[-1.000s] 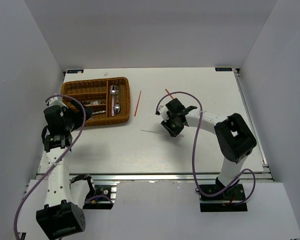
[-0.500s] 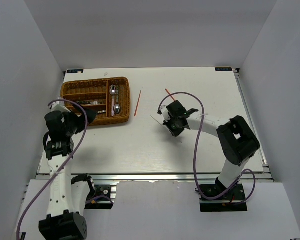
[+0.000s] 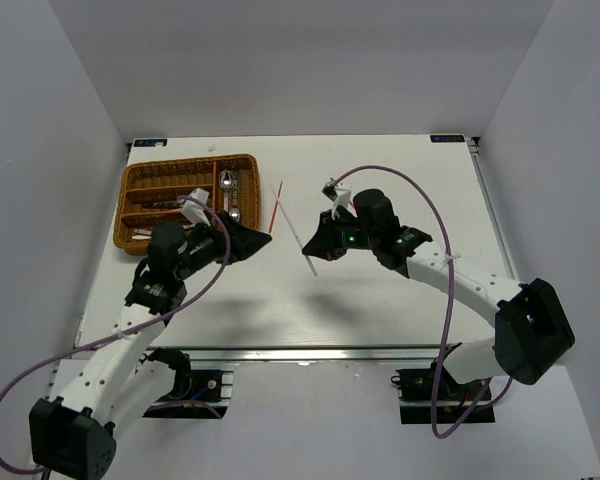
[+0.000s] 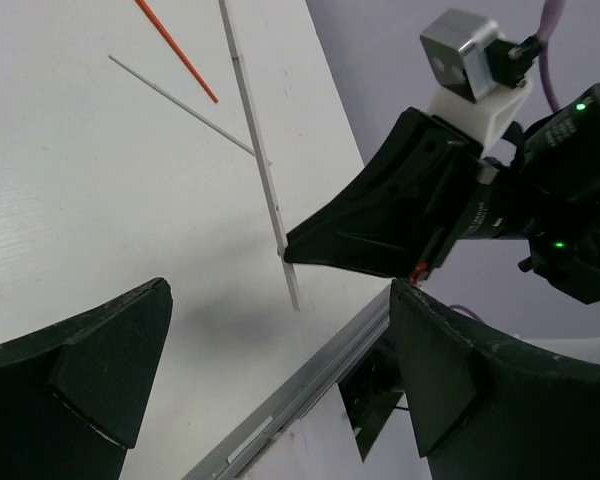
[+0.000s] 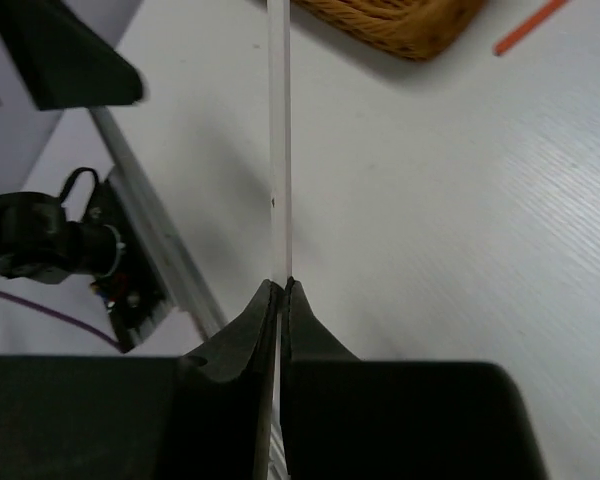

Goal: Sort the eating utensils into containers

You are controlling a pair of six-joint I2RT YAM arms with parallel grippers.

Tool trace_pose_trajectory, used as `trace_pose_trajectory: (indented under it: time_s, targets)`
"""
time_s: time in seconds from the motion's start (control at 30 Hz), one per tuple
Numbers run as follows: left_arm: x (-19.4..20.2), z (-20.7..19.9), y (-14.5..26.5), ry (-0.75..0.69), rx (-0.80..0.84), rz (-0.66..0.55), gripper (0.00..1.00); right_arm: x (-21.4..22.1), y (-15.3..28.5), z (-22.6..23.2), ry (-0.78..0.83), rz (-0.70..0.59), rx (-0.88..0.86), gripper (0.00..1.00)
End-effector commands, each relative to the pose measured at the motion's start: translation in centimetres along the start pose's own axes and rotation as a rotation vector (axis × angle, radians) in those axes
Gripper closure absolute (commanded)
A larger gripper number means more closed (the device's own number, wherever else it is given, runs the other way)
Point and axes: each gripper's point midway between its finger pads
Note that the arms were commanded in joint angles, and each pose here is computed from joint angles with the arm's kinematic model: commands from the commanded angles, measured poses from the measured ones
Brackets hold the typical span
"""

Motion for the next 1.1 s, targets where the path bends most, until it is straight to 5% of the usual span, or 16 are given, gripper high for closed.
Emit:
trace_pose_trajectory:
  time_s: [0.0,0.37,0.53,0.67,0.7,0.73,0.77,0.83,0.87,1.07]
  targets:
    - [-1.0,-2.1,-1.1,-0.062,0.054,-0.056,0.02,-3.6,0.1,4.7,-0.047,-0.099,-0.168,1.0]
    - [1.0,-0.2,-5.3,-0.028,-0.005,0.016,0.22,-4.2,0.5,8.3,0.003,-0.089,-0.251,1.0]
    - [1.5,-1.4,-6.1,-0.009,0.05,0.041,0.54,-4.0,-0.1,8.3,0.002,-0.081,-0.245,1.0]
    - [1.3,-2.4,-6.5,0.006,0.093,0.041,1.0,-4.5,-0.4,8.1,0.012,-0.098,-0.233,1.0]
    - [1.2,-2.3,-6.5,0.01,0.088,0.037,1.0,-4.8,-0.4,7.9,0.012,-0.106,-0.223,1.0]
    - [1.4,-1.8,-6.5,0.016,0.061,0.04,1.0,-5.0,-0.4,7.5,0.014,-0.116,-0.195,0.96]
    - [0.2,-1.3,-6.7,0.018,0.013,-0.012,1.0,-5.3,-0.1,7.1,0.016,-0.13,-0.169,0.64]
    - [-1.2,2.0,-6.2,0.033,-0.174,-0.067,1.0,-5.4,0.8,5.4,0.005,-0.16,-0.082,0.22]
    - [-3.5,3.7,-5.8,0.038,-0.276,-0.17,1.0,-5.3,1.1,4.6,0.002,-0.169,-0.048,0.11]
    - [-15.5,12.1,-0.4,0.345,-0.492,-0.581,1.0,-1.2,3.8,-0.6,-0.035,-0.133,0.111,0.11]
Point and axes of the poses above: each gripper's point midway between its finger pads, its own y axis back along the fingers, its own z axis along the line the jaws close on, x = y × z, and after that the axes turned 7 degrees about y, right-handed
